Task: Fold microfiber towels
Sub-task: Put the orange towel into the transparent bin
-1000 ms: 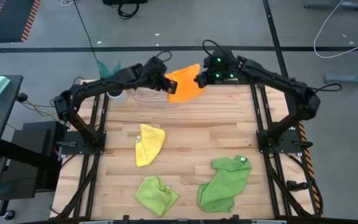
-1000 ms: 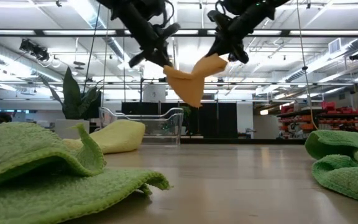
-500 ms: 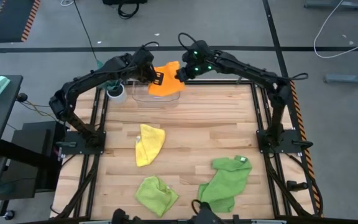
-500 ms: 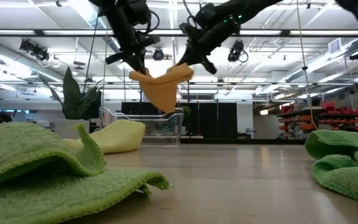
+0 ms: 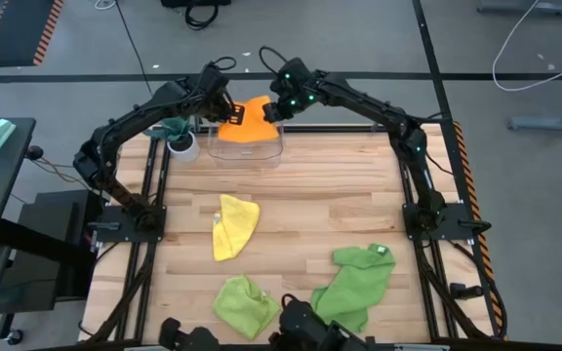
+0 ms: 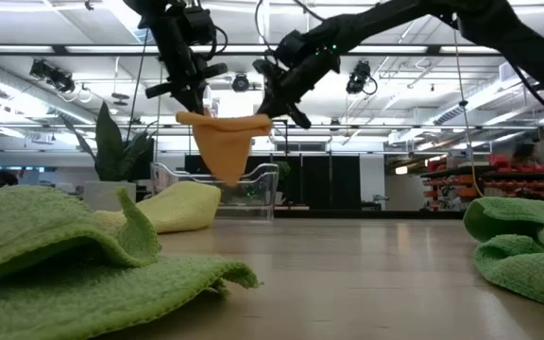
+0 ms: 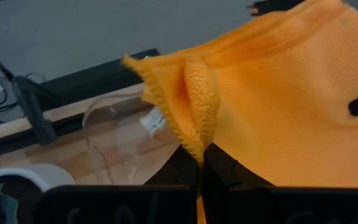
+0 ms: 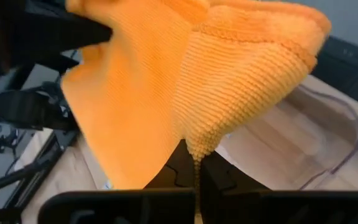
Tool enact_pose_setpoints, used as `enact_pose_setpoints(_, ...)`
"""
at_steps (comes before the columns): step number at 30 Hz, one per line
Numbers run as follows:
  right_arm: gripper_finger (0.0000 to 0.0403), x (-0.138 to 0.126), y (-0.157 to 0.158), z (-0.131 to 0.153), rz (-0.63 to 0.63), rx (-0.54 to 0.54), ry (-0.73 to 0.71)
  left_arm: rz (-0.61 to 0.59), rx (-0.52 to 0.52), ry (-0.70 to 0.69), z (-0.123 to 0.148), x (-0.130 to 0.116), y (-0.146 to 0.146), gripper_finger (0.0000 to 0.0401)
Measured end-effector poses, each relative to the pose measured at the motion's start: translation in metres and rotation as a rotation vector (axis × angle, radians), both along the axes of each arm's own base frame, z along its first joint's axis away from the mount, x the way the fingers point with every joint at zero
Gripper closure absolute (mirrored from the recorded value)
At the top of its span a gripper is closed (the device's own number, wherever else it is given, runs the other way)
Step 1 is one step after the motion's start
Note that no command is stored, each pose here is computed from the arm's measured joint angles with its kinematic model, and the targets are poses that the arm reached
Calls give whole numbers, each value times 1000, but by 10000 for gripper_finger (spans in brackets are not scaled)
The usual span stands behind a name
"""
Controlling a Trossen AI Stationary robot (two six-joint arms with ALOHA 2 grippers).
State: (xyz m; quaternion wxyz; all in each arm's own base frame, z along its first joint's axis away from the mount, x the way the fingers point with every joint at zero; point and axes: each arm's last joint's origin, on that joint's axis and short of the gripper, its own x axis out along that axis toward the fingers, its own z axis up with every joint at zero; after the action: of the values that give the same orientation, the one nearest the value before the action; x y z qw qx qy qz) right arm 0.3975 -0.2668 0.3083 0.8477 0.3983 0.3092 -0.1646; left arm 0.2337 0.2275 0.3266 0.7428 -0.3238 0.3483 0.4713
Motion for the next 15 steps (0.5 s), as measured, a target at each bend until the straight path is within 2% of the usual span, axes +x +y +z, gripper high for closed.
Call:
enact_pose_setpoints(9,403,8,-8,-32,13,61,57,24,-16,28,-5,-5,6,394)
enact_pose_setpoints(15,403,9,-9,-34,13,61,56,-6,-82,109,-33,8,17,394)
